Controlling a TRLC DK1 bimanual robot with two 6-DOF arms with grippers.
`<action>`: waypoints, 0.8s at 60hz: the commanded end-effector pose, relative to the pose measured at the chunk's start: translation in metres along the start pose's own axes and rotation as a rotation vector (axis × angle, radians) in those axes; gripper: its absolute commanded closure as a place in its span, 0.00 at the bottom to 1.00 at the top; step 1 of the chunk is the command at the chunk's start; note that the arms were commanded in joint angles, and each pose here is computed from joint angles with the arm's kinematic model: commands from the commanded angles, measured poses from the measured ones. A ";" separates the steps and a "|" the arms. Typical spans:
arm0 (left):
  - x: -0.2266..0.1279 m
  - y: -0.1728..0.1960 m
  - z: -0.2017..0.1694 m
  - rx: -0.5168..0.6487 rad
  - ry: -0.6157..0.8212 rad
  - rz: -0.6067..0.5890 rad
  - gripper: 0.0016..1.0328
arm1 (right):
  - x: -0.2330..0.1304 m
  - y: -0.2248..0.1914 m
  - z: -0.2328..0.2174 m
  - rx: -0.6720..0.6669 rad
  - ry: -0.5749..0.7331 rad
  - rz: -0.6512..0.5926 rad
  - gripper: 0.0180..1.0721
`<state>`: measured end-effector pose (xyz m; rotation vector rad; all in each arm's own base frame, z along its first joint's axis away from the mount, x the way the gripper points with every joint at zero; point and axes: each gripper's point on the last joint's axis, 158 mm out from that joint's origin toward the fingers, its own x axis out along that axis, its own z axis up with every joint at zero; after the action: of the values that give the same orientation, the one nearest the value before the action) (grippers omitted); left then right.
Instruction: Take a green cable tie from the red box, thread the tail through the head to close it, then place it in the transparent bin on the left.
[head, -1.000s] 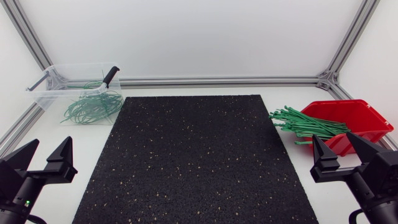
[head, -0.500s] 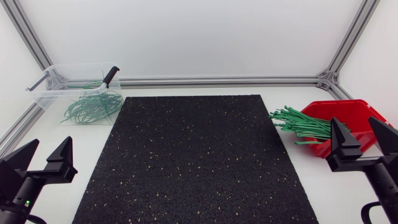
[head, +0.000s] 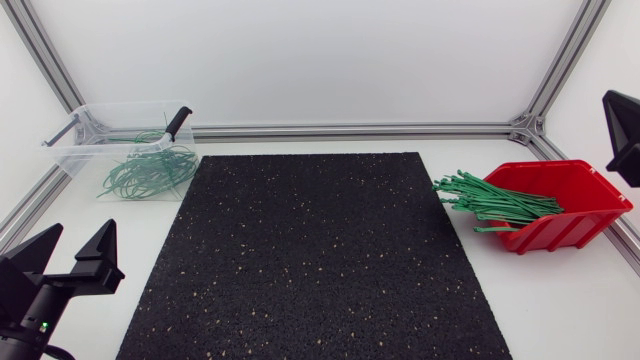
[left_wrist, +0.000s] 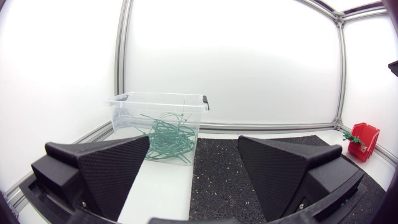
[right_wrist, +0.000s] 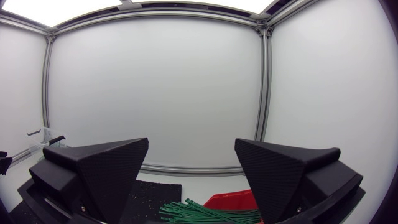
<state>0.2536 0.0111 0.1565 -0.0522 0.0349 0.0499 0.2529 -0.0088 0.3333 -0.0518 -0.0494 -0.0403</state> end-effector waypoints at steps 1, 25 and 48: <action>0.002 0.003 -0.021 0.000 0.043 0.011 0.04 | 0.008 -0.002 0.012 0.015 0.048 -0.007 0.04; 0.002 0.003 -0.021 0.000 0.043 0.011 0.04 | 0.043 0.007 -0.022 -0.180 0.497 0.106 0.04; 0.002 0.003 -0.022 0.000 0.045 0.010 0.04 | 0.060 -0.004 -0.103 -0.577 0.839 0.342 0.07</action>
<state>0.2536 0.0111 0.1564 -0.0522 0.0353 0.0499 0.3157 -0.0181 0.2432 -0.5252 0.7684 0.2067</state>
